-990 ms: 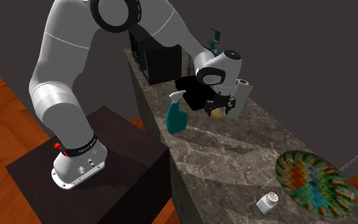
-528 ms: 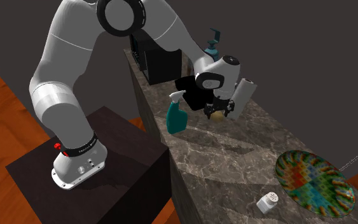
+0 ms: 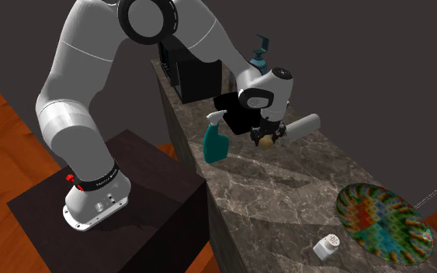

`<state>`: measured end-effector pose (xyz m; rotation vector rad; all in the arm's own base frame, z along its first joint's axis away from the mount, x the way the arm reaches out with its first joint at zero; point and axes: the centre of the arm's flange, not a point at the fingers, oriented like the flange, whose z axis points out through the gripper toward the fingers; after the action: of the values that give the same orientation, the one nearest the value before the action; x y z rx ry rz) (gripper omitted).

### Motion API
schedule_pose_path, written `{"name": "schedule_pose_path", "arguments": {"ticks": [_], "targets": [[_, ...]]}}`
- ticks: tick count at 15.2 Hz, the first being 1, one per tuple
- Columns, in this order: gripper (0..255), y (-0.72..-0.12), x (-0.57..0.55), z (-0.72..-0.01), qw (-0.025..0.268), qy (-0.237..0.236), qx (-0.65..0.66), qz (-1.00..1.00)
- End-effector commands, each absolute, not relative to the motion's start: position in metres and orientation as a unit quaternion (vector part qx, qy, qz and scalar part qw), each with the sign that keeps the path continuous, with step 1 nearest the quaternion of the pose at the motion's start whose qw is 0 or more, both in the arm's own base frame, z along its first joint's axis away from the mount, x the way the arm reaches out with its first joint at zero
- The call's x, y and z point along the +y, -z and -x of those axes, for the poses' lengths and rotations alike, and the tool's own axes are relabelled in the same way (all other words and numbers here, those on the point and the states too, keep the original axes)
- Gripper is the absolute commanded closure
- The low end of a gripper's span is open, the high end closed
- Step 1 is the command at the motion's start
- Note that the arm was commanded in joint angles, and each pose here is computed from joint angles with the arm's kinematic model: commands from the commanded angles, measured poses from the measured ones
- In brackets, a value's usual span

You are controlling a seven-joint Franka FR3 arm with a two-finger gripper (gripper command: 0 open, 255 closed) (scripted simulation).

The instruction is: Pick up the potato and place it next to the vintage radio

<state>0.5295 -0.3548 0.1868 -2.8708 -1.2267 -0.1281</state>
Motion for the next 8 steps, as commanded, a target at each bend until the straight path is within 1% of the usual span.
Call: {"name": "schedule_pose_path", "arguments": {"ticks": [1,6,8], "targets": [[255,-0.186,-0.354,-0.530,0.009,0.041,-0.393,0.919],[255,-0.186,-0.354,-0.530,0.009,0.041,-0.393,0.919],[255,-0.197,-0.354,-0.530,0.009,0.041,-0.393,0.919]]}}
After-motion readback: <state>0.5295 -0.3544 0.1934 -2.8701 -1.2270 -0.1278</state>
